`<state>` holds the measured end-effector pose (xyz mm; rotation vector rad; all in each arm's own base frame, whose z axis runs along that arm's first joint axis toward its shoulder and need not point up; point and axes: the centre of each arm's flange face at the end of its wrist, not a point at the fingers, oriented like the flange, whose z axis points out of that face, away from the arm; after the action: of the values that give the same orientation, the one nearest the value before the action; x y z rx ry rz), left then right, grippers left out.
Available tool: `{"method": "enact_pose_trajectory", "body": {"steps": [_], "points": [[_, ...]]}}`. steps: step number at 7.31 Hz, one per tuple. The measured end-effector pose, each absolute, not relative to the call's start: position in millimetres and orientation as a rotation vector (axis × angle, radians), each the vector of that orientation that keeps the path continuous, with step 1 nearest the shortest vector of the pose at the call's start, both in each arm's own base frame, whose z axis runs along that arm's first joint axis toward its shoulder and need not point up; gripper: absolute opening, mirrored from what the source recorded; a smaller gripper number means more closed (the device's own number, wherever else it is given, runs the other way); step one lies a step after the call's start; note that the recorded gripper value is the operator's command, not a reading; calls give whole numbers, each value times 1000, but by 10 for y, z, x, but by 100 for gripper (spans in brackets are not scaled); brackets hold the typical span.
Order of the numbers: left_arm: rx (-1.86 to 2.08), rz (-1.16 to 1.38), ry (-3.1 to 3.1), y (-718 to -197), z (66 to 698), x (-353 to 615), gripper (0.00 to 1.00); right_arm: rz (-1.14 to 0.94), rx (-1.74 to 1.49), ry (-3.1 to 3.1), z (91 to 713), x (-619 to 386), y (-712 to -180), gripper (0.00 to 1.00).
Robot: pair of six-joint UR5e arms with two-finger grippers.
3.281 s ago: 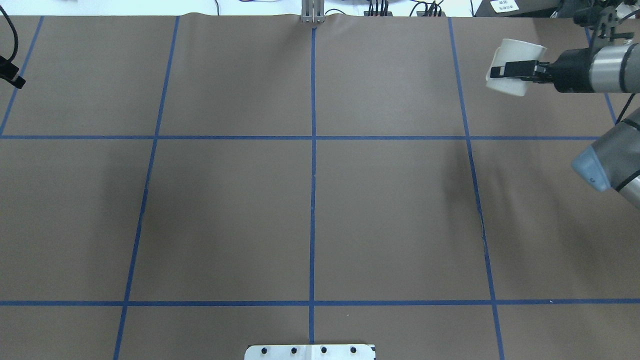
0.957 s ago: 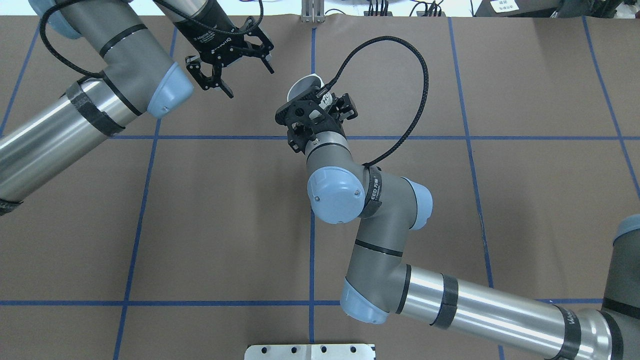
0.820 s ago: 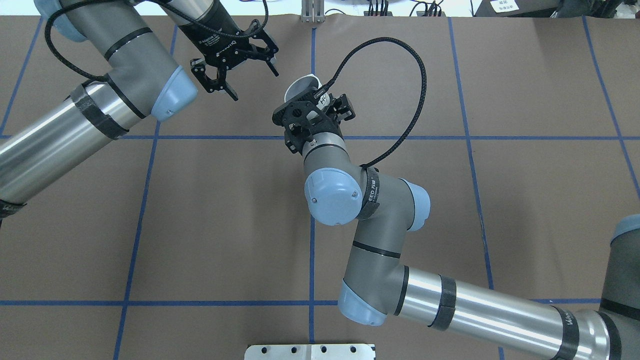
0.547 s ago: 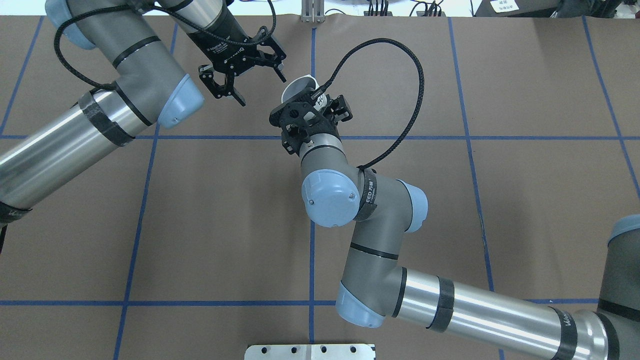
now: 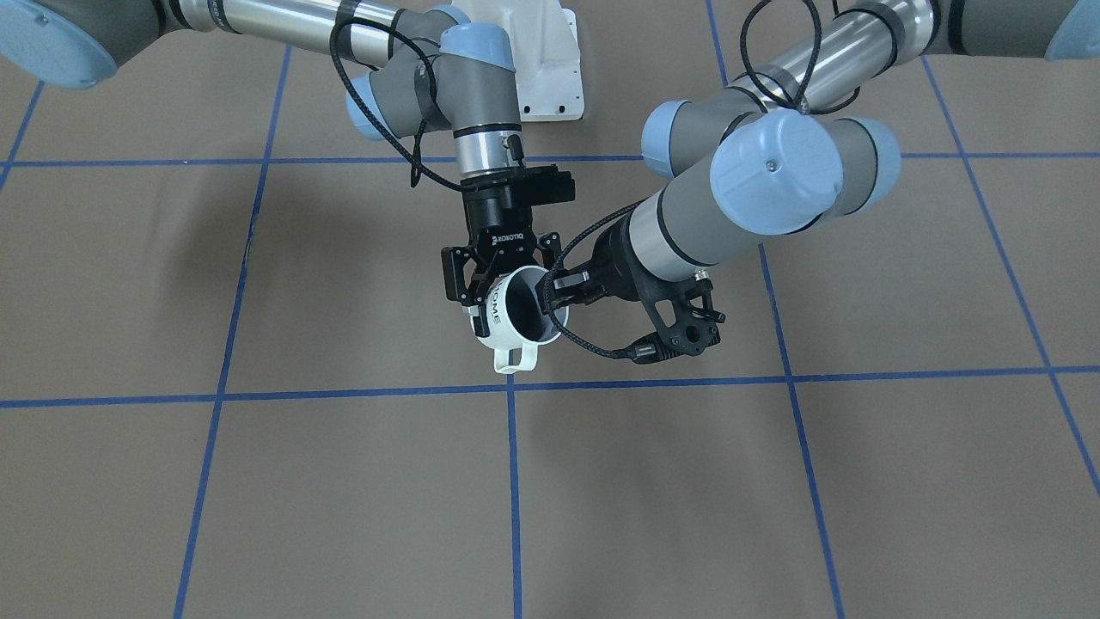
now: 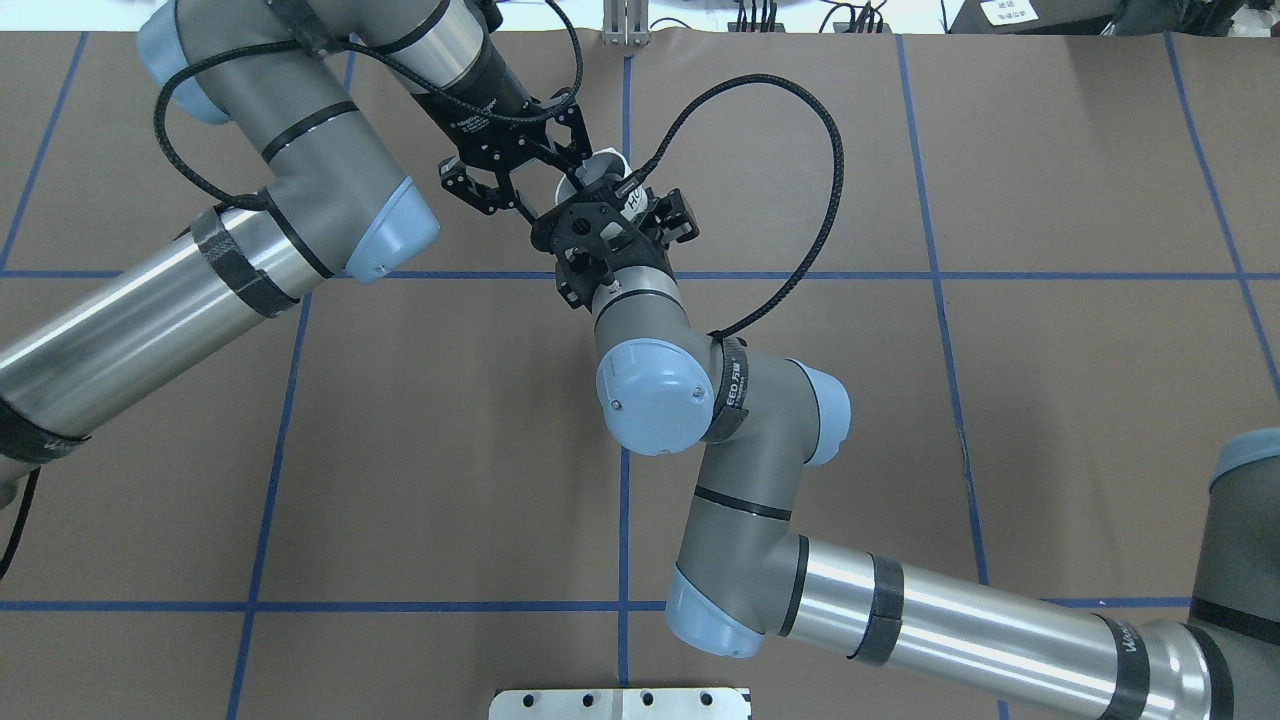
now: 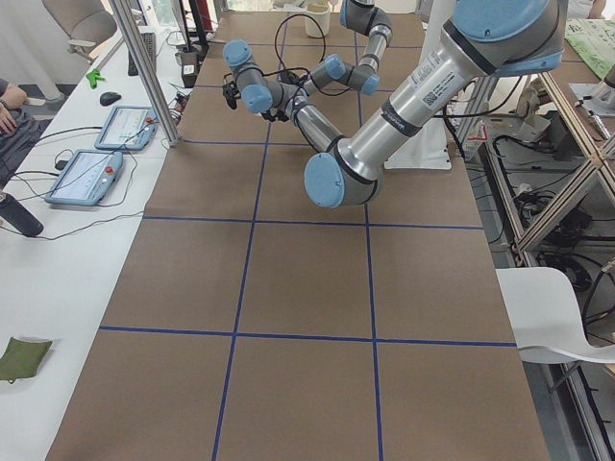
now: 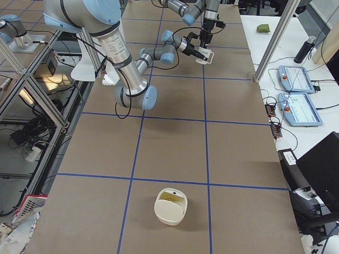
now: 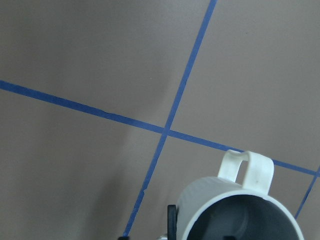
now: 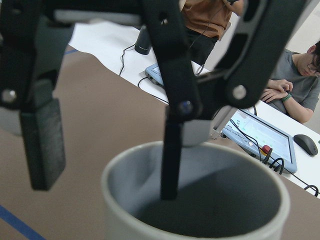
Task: Left arm hands cup to right arm to dump lemon
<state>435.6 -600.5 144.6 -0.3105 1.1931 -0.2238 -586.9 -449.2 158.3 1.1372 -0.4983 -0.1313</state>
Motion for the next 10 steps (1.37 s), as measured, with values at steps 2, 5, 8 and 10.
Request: {"method": "enact_pose_trajectory", "body": {"steps": [2, 5, 8, 10], "points": [[-312, -216, 1193, -5974, 1440, 4398, 38, -132, 1137, -500, 1577, -5870, -4491, 2], [-312, -212, 1192, -5964, 1447, 4415, 0, -134, 1136, -498, 1591, -5874, -4488, 98], [-314, -212, 1189, -5973, 1469, 4425, 0, -142, 1137, -493, 1615, -5875, -4482, 99], [-316, -211, 1187, -5970, 1474, 4439, 0, -146, 1139, -493, 1615, -5868, -4469, 99]]}}
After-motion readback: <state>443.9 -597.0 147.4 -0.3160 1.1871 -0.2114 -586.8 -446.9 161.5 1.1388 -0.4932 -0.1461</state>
